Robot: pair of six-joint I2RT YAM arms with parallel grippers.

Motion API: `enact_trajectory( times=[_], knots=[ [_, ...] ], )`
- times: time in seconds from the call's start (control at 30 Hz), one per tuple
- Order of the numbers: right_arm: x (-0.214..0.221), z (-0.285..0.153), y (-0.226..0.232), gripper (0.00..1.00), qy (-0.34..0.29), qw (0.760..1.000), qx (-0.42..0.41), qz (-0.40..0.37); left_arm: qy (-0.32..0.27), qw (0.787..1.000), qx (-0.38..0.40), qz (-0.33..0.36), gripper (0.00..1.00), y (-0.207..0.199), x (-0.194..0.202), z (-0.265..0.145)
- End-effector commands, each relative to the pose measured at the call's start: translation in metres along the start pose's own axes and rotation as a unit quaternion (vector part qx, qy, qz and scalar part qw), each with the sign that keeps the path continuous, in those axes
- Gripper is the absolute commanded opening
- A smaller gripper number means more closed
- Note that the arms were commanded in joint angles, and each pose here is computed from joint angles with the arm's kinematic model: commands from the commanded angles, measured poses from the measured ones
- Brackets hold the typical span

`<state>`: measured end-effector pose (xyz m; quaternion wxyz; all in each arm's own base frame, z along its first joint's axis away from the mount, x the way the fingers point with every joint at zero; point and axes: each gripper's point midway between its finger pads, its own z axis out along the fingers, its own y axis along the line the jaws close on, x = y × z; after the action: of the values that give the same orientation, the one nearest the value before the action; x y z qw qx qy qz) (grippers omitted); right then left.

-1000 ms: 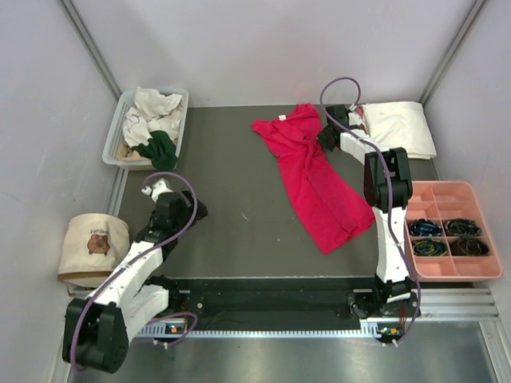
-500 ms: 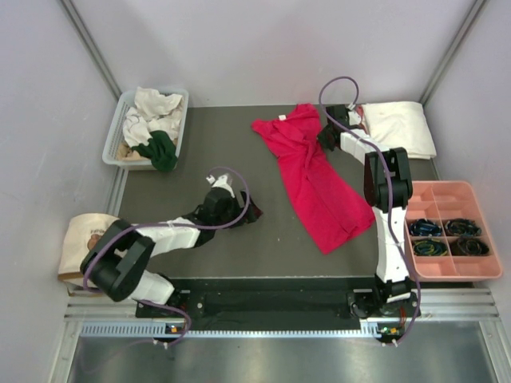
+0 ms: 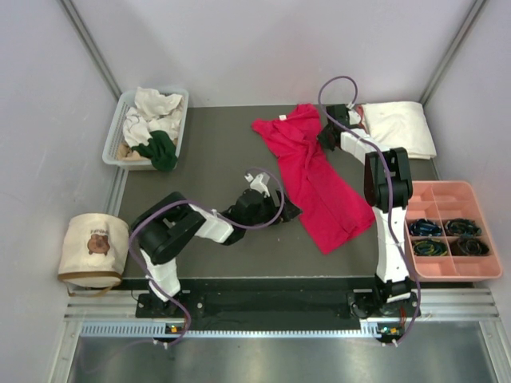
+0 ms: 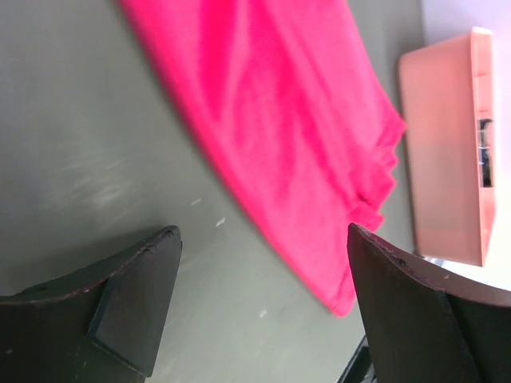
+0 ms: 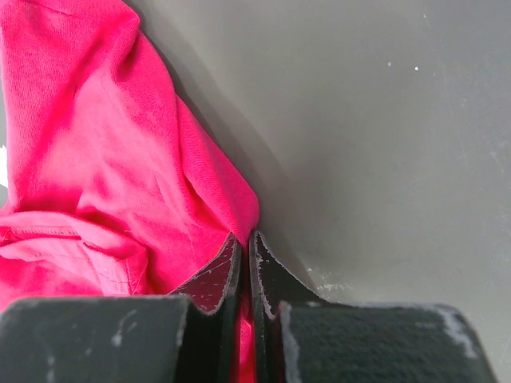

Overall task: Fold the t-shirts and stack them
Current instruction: Rotate the tshirt 90 degrees

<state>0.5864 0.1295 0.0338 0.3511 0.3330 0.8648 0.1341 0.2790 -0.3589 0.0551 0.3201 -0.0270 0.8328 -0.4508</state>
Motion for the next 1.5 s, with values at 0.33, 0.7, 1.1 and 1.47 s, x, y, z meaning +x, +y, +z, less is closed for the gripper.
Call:
enact_trajectory(
  times=[0.33, 0.7, 1.1, 1.47],
  knots=[
    [-0.020, -0.015, -0.014, 0.42, -0.023, 0.998, 0.027, -0.051, 0.039, 0.999, 0.018, -0.009, 0.79, -0.008, 0.034, 0.046],
    [-0.060, -0.080, -0.014, 0.73, -0.099, 0.992, 0.027, -0.079, 0.061, 0.998, -0.005, -0.003, 0.22, 0.001, 0.052, 0.049],
    [-0.066, -0.128, -0.020, 0.99, -0.119, 0.989, 0.013, -0.093, 0.112, 0.990, -0.082, 0.019, 0.00, 0.038, 0.076, -0.015],
    [-0.054, -0.142, -0.029, 0.99, -0.105, 0.990, 0.000, -0.097, 0.132, 0.979, -0.146, 0.058, 0.00, 0.063, 0.080, -0.075]
  ],
)
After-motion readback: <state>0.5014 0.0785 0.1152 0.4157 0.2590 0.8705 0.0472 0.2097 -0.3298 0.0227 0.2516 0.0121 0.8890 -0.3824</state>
